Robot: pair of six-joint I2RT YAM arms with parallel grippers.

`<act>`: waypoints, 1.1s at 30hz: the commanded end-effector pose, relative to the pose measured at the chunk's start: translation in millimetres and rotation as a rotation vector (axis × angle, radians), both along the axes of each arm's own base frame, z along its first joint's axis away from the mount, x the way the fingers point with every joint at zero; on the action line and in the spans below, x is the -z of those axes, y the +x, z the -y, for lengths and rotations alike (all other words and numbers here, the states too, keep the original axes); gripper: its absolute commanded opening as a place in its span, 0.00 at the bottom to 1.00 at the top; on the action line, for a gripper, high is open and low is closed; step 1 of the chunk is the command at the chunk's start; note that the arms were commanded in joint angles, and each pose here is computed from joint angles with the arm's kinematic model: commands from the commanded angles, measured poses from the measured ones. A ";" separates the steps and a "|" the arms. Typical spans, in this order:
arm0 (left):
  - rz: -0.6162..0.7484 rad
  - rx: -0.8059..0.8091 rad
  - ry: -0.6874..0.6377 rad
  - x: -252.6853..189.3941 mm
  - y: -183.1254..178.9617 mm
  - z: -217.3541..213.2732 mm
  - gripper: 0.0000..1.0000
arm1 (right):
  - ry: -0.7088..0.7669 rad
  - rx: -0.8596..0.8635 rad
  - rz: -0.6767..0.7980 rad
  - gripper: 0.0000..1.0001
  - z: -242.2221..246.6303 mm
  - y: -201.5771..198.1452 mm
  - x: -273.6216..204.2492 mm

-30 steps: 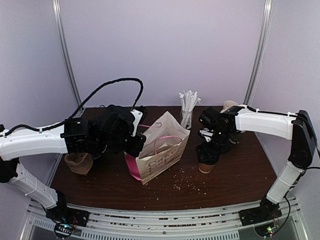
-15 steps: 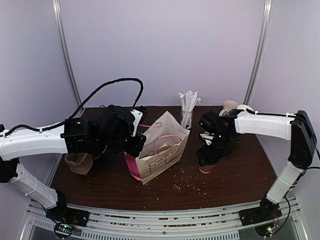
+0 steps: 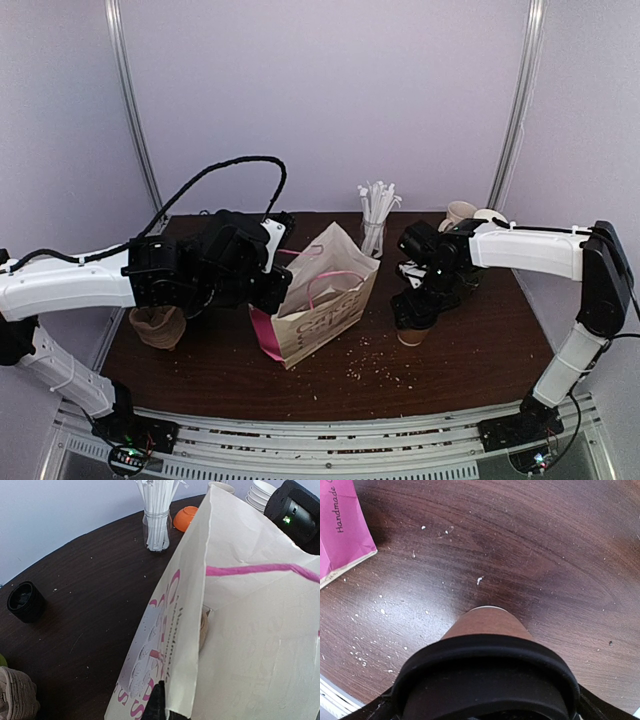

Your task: Pack the takeout coffee

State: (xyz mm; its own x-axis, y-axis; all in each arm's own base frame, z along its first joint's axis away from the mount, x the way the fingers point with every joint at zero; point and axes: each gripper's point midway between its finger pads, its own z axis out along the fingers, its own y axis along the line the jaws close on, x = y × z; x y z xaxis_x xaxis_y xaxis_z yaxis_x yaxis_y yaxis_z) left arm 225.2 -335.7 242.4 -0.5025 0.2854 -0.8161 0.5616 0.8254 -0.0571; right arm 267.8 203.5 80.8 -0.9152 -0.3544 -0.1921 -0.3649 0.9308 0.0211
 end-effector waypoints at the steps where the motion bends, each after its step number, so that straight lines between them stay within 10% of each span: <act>1: -0.041 0.010 0.046 19.6 -5.5 -4.4 0.00 | -0.016 0.009 -0.011 0.97 2.1 -3.3 8.2; 18: -0.031 -0.001 0.045 17.2 -4.3 -7.3 0.00 | 0.040 0.014 0.041 0.88 2.7 -6.6 -32.4; 33: 0.007 -0.004 0.045 -6.7 2.6 -1.1 0.00 | 0.232 0.030 0.291 0.85 3.5 -9.3 -198.5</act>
